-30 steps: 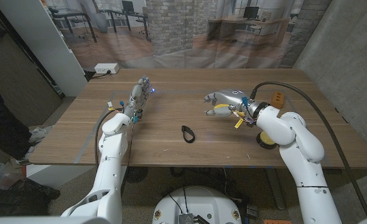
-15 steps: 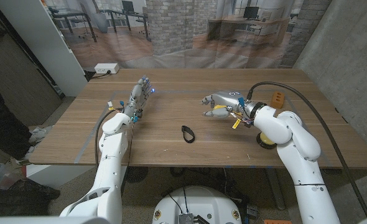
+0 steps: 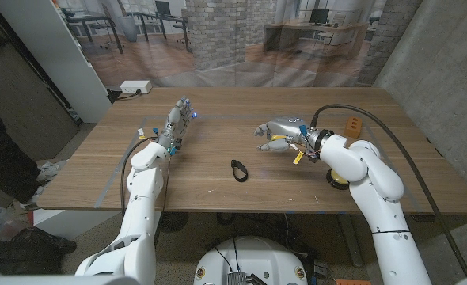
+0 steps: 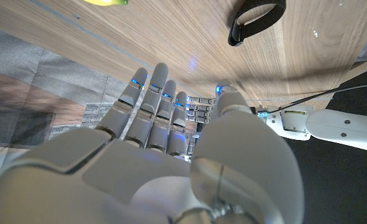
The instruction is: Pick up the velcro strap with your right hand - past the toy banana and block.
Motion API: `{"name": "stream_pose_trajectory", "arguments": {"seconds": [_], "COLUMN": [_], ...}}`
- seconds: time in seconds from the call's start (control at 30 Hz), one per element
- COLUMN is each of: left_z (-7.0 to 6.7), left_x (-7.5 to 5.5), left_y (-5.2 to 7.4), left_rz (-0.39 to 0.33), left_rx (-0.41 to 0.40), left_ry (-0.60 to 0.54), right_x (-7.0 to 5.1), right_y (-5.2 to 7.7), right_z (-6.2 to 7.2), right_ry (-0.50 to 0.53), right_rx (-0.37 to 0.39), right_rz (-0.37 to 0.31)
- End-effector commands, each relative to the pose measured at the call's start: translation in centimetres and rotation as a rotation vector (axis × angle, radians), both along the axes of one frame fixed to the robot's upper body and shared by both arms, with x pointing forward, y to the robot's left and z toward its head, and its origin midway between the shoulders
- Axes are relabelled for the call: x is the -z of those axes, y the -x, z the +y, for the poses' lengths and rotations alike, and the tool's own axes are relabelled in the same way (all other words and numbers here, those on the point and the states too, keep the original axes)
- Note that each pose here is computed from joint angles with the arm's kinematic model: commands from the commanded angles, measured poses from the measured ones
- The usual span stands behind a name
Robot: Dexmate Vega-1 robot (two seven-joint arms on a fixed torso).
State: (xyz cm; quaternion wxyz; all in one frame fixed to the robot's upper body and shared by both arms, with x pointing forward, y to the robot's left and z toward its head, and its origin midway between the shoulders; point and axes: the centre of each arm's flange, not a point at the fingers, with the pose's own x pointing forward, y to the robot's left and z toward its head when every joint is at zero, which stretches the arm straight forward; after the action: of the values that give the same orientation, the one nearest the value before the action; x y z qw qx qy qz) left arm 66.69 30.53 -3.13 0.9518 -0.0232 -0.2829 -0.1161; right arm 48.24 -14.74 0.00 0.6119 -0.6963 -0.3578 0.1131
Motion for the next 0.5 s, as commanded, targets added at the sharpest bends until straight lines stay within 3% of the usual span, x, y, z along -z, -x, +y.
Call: {"name": "stream_pose_trajectory", "arguments": {"seconds": [0.03, 0.5], "left_z": [-0.1, -0.22], "left_x": [-0.1, -0.17], "left_y": [-0.44, -0.73], "left_rz": [0.003, 0.007], "left_rx": [0.0, 0.001], "left_ry": [0.0, -0.001], "right_x": [0.26, 0.67], "right_y": [-0.59, -0.84], "right_z": [0.31, 0.84], "right_ry": [0.014, 0.042], "right_rx": [-0.001, -0.007], "right_rz": [0.011, 0.013]}}
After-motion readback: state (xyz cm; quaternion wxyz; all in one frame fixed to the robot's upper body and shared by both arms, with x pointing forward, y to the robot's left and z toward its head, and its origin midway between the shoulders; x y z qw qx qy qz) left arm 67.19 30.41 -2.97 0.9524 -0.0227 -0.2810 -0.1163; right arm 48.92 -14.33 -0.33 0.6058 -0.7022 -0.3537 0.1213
